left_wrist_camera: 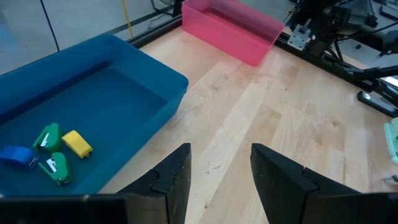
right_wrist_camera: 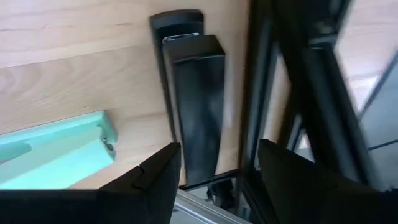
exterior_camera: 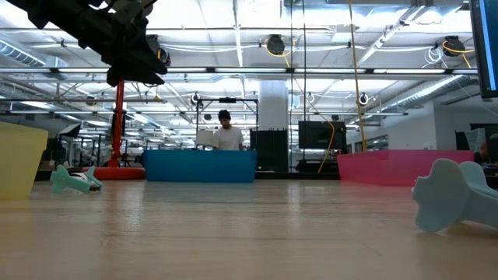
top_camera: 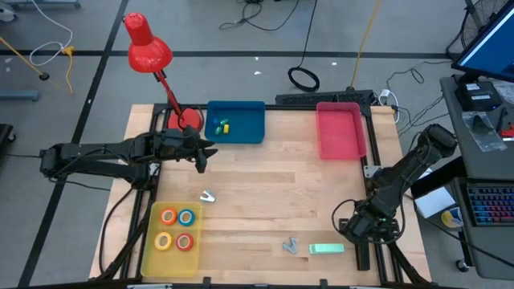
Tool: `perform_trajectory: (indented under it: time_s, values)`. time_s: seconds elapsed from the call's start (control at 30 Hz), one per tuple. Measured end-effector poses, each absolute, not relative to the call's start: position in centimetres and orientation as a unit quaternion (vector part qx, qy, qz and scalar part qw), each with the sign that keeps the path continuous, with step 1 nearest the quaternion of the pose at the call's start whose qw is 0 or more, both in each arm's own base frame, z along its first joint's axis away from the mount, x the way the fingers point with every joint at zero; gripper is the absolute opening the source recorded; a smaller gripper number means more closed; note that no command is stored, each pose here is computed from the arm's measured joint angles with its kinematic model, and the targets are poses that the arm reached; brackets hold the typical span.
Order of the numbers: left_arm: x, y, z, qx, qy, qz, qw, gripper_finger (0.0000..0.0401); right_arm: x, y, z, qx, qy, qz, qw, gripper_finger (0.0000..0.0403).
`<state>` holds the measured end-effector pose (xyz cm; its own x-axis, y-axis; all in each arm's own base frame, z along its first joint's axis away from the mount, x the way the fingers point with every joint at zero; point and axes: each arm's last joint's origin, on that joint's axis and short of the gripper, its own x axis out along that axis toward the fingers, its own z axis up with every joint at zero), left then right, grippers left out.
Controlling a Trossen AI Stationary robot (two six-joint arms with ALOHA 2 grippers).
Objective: Pick and place Stapler, Stapler remover, tape
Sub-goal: Put the black stapler into the blue bin
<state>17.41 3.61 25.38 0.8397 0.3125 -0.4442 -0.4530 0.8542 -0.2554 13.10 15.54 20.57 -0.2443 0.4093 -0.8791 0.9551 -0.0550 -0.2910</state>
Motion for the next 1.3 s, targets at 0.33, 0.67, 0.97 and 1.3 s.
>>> perform_trajectory:
  time_s: [0.33,0.67,0.97,1.3]
  values:
    - [17.4,3.6,25.4,-0.179,0.197,0.203,0.942,0.0168,13.0,15.4,17.4,0.570,0.633,-0.440,0.284,0.0207]
    - [17.4,3.6,25.3,-0.179,0.199,0.203,0.942,0.0168,12.6,15.0,15.5,0.581,0.634,-0.423,0.286,0.0208]
    - [17.4,3.6,25.3,-0.177,0.199,0.206,0.942,0.0168,12.7,15.1,14.4,0.604,0.639,-0.376,0.292,0.0208]
    - [17.4,3.6,25.3,-0.177,0.199,0.207,0.941,0.0168,12.6,15.1,13.8,0.608,0.646,-0.350,0.298,0.0206]
